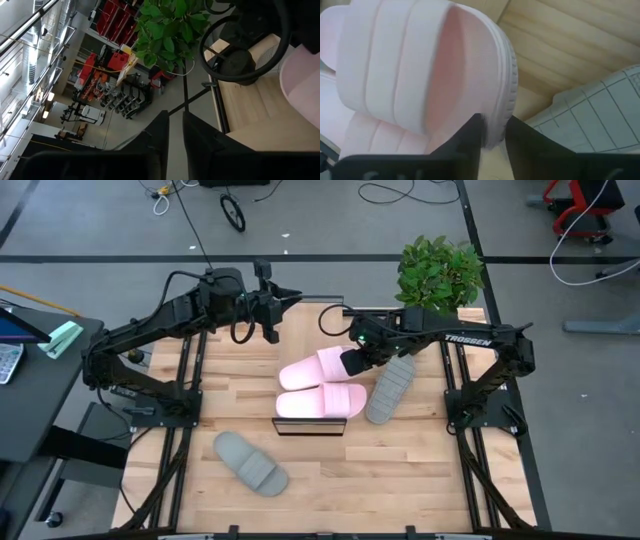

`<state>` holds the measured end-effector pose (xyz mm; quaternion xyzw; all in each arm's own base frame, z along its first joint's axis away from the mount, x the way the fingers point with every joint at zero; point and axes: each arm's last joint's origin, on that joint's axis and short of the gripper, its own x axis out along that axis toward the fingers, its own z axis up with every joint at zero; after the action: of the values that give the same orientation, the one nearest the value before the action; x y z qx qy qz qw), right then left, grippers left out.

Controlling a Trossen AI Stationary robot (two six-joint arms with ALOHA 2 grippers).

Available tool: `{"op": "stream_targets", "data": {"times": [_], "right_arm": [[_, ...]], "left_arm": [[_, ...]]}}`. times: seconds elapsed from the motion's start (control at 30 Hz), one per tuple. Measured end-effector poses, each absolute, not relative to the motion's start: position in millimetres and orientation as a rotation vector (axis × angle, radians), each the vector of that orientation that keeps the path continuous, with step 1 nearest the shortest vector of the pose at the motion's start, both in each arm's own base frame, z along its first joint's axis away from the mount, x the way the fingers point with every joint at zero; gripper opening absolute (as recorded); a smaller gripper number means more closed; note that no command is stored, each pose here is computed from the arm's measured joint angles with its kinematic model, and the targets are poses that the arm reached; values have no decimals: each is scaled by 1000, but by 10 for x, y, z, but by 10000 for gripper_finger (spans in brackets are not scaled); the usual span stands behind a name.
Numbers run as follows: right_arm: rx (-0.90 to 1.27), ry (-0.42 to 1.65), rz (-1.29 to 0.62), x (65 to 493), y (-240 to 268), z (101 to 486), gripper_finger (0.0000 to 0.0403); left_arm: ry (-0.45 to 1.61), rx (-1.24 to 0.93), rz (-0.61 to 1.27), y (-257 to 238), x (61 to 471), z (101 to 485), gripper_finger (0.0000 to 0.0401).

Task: Pick and place slides into the shelf
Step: Put the pink slides on top of the shelf, then put the bottom gray slides on top of the shelf

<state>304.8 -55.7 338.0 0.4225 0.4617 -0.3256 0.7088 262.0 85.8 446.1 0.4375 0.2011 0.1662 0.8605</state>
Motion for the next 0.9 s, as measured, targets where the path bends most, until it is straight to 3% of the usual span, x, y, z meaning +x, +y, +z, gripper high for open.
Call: {"op": "stream_targets", "data": {"times": [0.33, 0.9], "right_arm": [[952, 1057, -725, 3024, -545, 3370, 155], [871, 1034, -740, 3034, -548, 3376, 159]], "left_arm": [[407, 920, 357, 859, 2623, 4476, 61], [401, 897, 361, 859, 2624, 4477, 53]]}}
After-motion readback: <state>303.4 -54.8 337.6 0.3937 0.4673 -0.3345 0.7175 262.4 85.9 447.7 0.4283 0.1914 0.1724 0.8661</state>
